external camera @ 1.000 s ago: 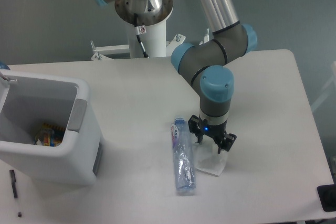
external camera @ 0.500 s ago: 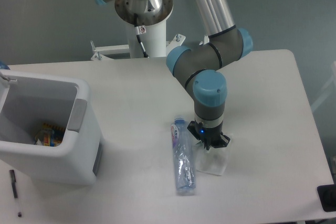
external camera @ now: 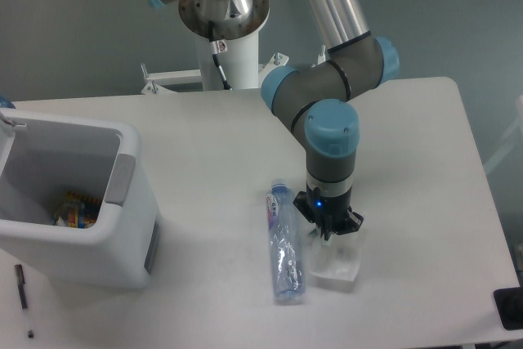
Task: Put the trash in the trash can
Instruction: 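Lower the gripper onto the crumpled white tissue and close it, then lift the tissue and carry it over the white trash bin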
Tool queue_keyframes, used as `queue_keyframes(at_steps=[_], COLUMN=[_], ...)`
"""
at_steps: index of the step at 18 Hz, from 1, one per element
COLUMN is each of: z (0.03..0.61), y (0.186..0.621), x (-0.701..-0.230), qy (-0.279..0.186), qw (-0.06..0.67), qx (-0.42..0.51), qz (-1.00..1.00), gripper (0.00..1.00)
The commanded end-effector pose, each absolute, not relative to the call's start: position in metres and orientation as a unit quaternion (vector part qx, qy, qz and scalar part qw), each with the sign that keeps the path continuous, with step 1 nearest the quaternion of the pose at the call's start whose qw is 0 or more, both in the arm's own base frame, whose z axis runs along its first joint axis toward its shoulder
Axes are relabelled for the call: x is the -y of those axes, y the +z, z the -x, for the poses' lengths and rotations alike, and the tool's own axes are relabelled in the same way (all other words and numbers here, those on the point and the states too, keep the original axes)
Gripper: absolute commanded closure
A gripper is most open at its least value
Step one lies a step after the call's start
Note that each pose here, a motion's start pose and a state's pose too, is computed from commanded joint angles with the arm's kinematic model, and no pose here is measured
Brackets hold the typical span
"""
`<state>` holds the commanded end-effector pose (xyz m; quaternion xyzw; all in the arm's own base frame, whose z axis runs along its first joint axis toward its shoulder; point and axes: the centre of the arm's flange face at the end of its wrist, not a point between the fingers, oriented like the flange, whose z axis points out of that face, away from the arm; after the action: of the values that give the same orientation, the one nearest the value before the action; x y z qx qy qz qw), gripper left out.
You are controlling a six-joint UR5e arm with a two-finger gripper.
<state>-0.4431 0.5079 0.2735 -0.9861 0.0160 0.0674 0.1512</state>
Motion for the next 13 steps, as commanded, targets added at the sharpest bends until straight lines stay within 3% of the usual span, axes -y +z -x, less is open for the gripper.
queue_keyframes(at_steps=[5,13], z=[0.45,0.426], y=[0.289,0.318], x=[-0.514,-0.512], qy=[0.023,-0.002], qw=[0.219,0.255], qx=[0.033,0.051], qz=[0.975,0.966], gripper=[1.0,1.0])
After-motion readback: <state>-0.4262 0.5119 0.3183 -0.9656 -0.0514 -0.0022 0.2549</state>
